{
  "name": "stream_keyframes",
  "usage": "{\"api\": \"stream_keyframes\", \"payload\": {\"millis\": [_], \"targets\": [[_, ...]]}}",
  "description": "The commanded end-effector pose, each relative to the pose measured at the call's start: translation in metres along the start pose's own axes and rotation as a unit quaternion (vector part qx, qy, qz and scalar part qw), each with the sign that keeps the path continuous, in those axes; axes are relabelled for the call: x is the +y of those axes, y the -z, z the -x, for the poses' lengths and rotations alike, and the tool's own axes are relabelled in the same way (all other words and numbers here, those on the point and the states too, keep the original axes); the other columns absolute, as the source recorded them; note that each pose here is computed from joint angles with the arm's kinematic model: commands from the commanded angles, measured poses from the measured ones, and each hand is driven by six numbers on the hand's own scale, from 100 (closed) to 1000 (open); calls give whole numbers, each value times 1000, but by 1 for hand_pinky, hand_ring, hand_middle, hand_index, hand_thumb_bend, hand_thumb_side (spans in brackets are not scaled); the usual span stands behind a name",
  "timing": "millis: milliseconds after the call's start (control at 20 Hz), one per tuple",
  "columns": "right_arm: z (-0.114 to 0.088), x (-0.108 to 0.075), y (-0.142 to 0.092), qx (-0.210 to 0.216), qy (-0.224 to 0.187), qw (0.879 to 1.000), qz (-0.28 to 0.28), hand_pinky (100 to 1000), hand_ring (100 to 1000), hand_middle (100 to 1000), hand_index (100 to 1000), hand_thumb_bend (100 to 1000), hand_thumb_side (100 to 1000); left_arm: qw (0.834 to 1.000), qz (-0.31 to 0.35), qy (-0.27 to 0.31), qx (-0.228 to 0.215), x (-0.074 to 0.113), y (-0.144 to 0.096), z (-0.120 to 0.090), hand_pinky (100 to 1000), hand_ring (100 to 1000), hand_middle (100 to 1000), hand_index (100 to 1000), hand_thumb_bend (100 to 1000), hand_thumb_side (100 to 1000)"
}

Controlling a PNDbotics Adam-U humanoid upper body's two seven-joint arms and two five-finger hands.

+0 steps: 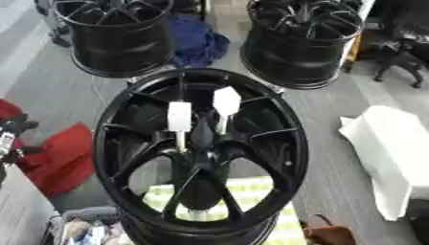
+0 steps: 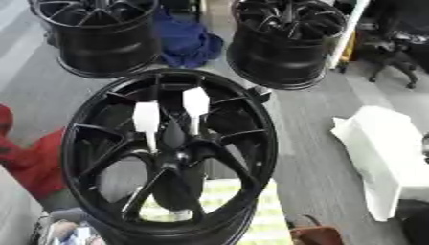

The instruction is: Pull the pin out of the wheel hub.

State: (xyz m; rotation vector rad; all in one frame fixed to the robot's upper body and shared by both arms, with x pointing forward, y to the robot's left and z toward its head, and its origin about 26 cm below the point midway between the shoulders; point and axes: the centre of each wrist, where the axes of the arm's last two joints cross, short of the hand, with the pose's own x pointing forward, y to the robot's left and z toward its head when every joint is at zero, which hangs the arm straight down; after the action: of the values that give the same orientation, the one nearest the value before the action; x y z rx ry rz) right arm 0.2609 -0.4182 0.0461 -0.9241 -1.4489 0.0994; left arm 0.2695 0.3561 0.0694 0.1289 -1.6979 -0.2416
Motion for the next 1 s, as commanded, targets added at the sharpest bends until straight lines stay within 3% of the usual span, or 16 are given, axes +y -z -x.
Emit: {"api": "stream_keyframes", "payload": {"millis": [50,500,1000], "targets": [[-17,17,-1,-43,61,997,4,670,636,680,871,100,411,1000,4,6,-18,1,4,-9,707,1000,765,880,109,709],[-60,66,-20,-127,203,968,-76,659,616,661,872,100,419,1000,18,-2,-21,-4,6,-9,708,1000,766,882,105,712],[-80,93,-30,-157,263,940,-151,664,619,668,881,100,428,1000,22,-2,-22,-6,7,-8,708,1000,767,882,100,713]]}}
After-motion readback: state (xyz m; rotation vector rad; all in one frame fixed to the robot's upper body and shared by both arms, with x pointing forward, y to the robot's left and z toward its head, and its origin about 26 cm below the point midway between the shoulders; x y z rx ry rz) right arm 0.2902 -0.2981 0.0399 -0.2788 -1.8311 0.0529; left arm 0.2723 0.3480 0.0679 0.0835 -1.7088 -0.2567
